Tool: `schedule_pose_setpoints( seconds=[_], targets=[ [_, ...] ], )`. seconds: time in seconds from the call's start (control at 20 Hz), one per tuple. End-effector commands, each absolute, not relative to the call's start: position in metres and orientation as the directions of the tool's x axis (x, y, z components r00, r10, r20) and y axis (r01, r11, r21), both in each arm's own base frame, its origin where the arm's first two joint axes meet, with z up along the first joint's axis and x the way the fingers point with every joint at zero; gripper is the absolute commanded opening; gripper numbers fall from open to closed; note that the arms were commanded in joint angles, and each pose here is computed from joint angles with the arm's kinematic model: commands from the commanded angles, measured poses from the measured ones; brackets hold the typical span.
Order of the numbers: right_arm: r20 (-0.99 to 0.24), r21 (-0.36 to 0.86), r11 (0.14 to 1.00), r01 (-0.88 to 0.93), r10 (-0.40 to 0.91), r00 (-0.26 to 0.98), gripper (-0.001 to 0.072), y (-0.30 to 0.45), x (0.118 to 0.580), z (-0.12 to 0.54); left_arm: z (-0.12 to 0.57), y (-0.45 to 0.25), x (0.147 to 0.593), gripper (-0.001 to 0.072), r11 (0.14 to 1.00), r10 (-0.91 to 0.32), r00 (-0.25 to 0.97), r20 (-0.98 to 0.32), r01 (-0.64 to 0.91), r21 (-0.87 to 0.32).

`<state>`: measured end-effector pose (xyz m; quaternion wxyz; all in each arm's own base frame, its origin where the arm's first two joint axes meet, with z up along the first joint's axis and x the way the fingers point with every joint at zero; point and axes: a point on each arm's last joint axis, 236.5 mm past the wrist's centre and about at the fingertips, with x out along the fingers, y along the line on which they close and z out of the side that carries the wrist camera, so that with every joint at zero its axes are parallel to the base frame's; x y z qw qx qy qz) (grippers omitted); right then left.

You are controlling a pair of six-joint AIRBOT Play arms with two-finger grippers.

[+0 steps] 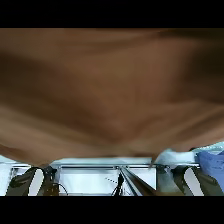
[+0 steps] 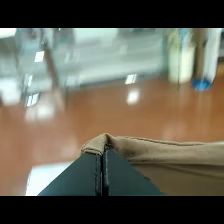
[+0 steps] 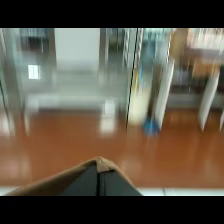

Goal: Fold the shirts.

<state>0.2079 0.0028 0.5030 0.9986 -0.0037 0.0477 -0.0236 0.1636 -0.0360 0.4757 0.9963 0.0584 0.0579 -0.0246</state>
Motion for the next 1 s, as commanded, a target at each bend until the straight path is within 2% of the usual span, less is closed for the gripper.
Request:
schedule_pose_setpoints(
  seconds=[0.0, 0.1, 0.2, 0.35, 0.45, 0.55, 0.75, 0.95],
  targets=[
    [-0.425, 0.024, 0.998, 0.052, -0.037, 0.904, 0.0022, -0.012, 0.221, 0.427, 0.408, -0.015, 0.17, 0.0019, 0.999, 0.007, 0.911, -0.413, 0.012, 0.043],
    [-0.535, 0.062, 0.997, 0.047, -0.007, 0.845, 0.0022, -0.024, 0.242, 0.399, 0.363, -0.009, 0.183, 0.0019, 1.0, -0.023, 0.818, -0.575, 0.025, -0.003],
    [-0.661, 0.114, 0.992, 0.047, 0.041, 0.749, 0.0022, -0.036, 0.267, 0.362, 0.328, -0.001, 0.207, 0.0019, 0.998, -0.049, 0.752, -0.657, 0.019, -0.052],
    [-0.779, 0.212, 0.977, 0.022, 0.156, 0.608, 0.0022, -0.044, 0.325, 0.301, 0.287, 0.004, 0.266, 0.002, 0.987, -0.131, 0.724, -0.677, 0.034, -0.155],
    [-0.832, 0.228, 0.973, -0.021, 0.206, 0.515, 0.0022, -0.032, 0.371, 0.257, 0.262, 0.004, 0.311, 0.002, 0.97, -0.203, 0.715, -0.67, 0.052, -0.238],
    [-0.83, 0.195, 0.98, -0.032, 0.182, 0.527, 0.0022, -0.026, 0.428, 0.225, 0.236, 0.011, 0.353, 0.002, 0.959, -0.237, 0.701, -0.673, 0.059, -0.276],
    [-0.736, 0.176, 0.983, -0.048, 0.164, 0.657, 0.0023, -0.009, 0.528, 0.192, 0.176, 0.019, 0.438, 0.002, 0.952, -0.26, 0.684, -0.681, 0.065, -0.299],
    [-0.711, 0.221, 0.975, -0.003, 0.163, 0.684, 0.0023, -0.005, 0.582, 0.142, 0.103, 0.003, 0.504, 0.0021, 0.935, -0.289, 0.665, -0.688, 0.043, -0.352]
  ],
)
